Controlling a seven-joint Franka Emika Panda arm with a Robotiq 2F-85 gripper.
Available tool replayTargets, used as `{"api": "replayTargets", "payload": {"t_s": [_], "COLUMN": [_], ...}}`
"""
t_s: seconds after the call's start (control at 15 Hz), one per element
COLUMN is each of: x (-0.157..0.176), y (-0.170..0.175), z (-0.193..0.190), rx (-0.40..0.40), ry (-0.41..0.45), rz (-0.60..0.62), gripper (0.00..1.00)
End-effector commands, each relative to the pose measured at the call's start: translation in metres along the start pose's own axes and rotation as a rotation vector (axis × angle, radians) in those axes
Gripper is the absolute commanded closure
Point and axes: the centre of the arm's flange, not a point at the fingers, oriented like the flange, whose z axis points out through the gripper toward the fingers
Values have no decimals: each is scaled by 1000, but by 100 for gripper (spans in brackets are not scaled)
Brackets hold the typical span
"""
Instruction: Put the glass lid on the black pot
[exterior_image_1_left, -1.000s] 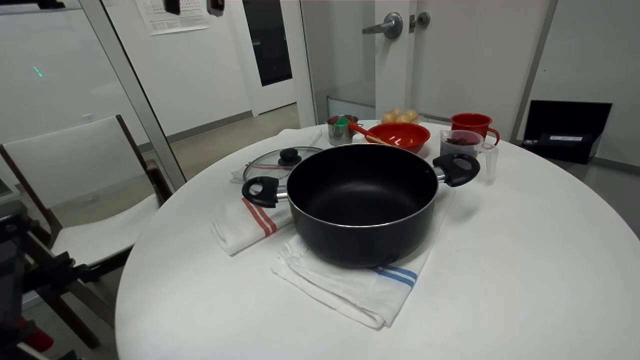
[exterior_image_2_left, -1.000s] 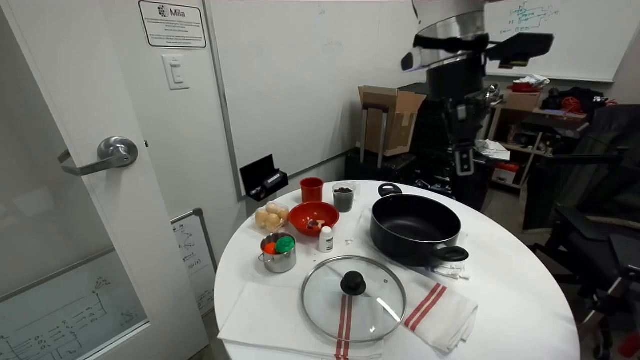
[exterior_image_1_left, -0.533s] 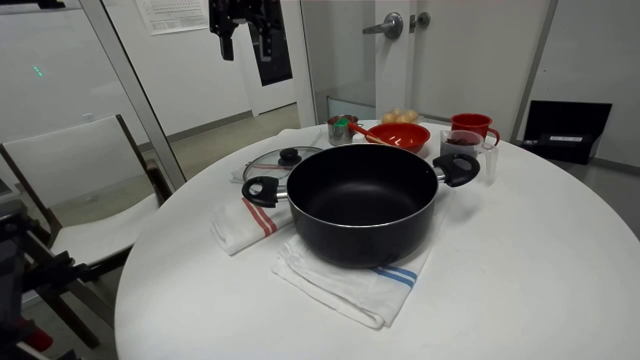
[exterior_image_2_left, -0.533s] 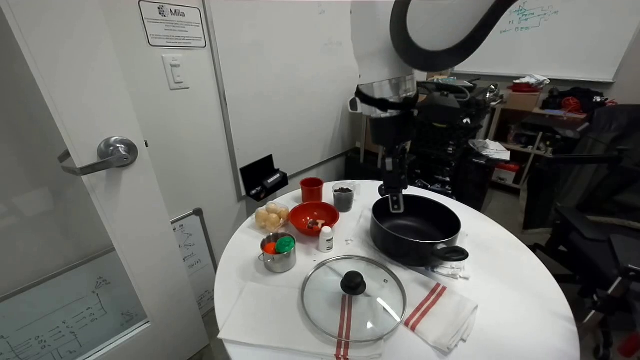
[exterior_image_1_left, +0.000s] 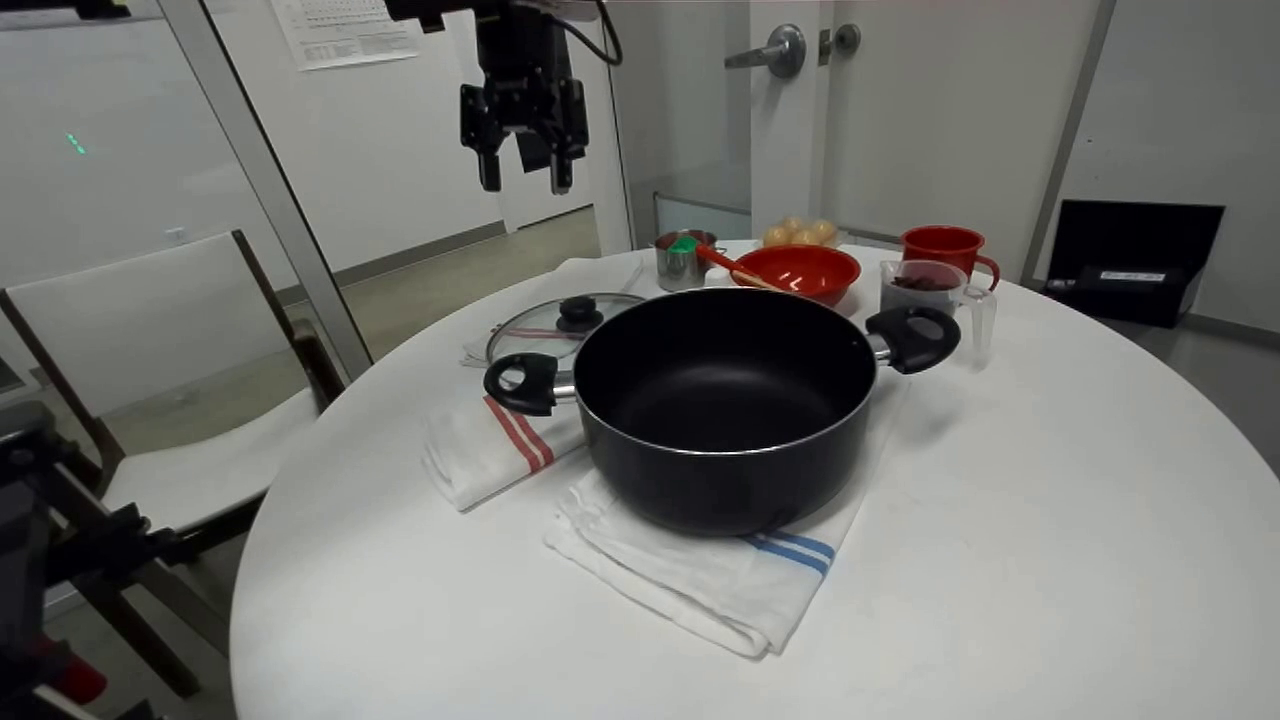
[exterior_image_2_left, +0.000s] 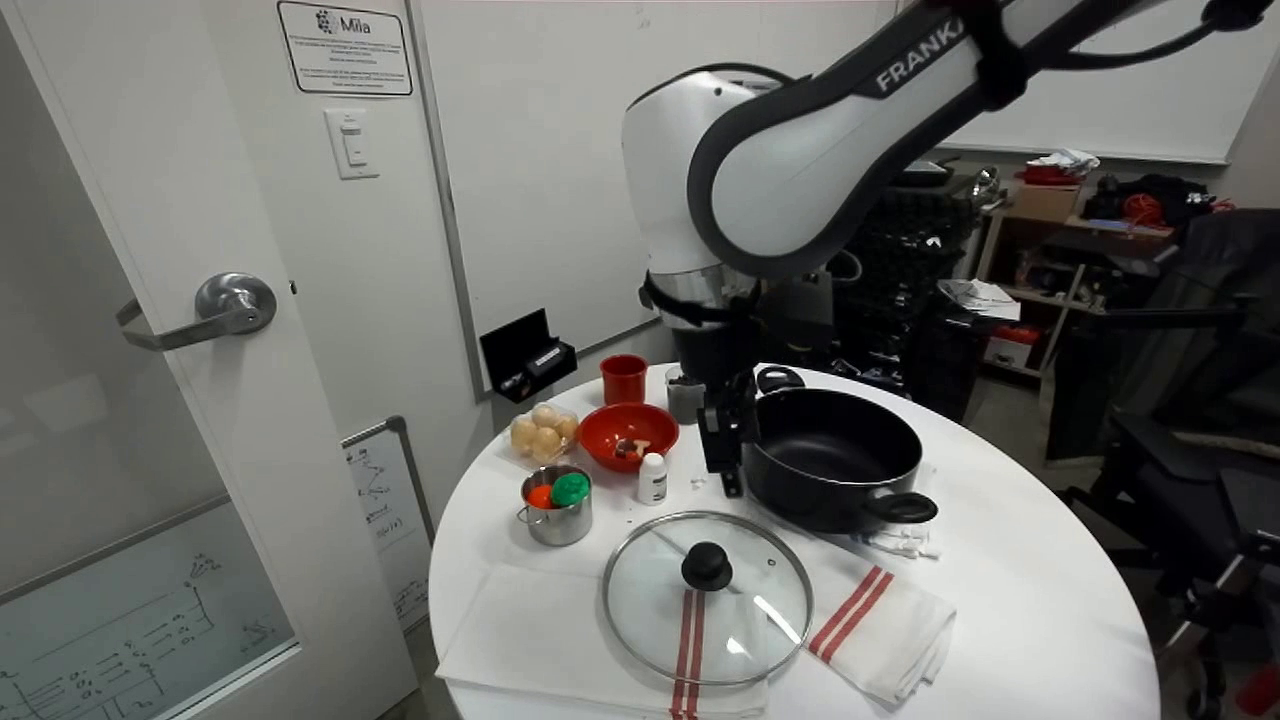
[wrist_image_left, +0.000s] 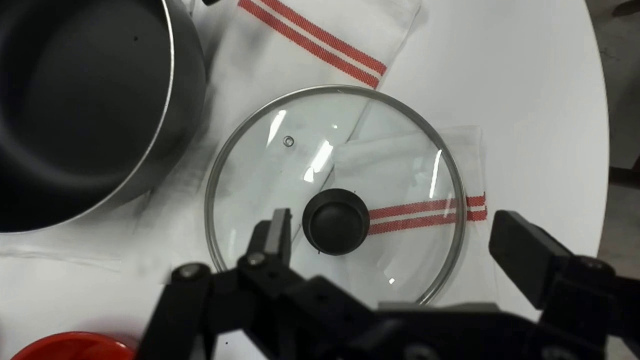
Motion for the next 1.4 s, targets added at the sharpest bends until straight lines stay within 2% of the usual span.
{"api": "replayTargets", "payload": {"t_s": [0.0, 0.73, 1.33], "x": [42, 84, 93], "y": [-1, 14, 17], "z": [24, 102, 133], "rx": [-3, -1, -1], "ry": [-9, -12, -27], "rz": [-7, 34, 27], "gripper": [0, 0, 0]}}
